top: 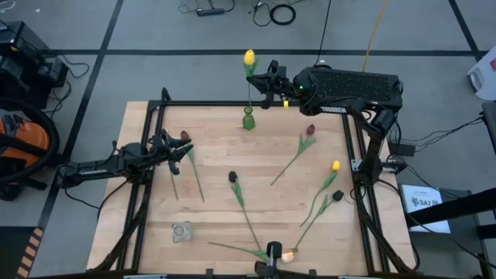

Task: Sort flowers into vase by color
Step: Put the left yellow flower into the green vase

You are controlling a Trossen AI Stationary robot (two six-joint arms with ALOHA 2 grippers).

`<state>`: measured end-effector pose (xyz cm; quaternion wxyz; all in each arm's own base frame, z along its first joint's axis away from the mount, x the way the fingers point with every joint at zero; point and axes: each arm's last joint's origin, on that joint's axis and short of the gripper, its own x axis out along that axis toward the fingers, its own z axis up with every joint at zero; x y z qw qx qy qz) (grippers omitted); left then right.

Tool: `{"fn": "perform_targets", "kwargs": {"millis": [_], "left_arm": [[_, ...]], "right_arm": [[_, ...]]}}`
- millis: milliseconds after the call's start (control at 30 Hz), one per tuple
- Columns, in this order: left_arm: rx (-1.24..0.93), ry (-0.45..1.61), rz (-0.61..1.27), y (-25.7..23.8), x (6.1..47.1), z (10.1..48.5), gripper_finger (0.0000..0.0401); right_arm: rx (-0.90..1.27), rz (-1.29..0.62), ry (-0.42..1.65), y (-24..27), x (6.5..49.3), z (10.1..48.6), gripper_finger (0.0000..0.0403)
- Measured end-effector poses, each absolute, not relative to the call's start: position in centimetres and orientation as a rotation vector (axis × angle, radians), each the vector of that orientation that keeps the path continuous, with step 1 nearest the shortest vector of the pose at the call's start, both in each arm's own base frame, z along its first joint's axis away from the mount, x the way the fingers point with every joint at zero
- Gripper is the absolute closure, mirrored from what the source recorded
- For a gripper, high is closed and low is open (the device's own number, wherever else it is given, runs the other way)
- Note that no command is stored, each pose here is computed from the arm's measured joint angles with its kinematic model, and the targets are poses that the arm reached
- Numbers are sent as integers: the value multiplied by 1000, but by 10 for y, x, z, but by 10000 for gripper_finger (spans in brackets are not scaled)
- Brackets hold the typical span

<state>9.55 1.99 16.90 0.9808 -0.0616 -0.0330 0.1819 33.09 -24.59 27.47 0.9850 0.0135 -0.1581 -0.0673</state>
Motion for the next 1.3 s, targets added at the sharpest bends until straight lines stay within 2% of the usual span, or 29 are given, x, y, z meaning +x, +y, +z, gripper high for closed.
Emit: {"fn": "perform_targets", "kwargs": {"millis": [233,500,900,1067,1300], "left_arm": [[-124,-67,366,20,95,169,278],[-124,-67,366,20,95,169,278],[-124,-66,366,20,96,169,278],[-124,-67,366,20,96,169,278],[-124,-67,366,20,95,169,278]], "right_arm": [[101,-126,-316,-253,340,246,402],[175,-149,-203,-258,345,223,393],[234,-169,-136,-265,341,217,342],[261,-185,-36,-263,339,215,324],[201,-224,60,-256,329,236,300]]}}
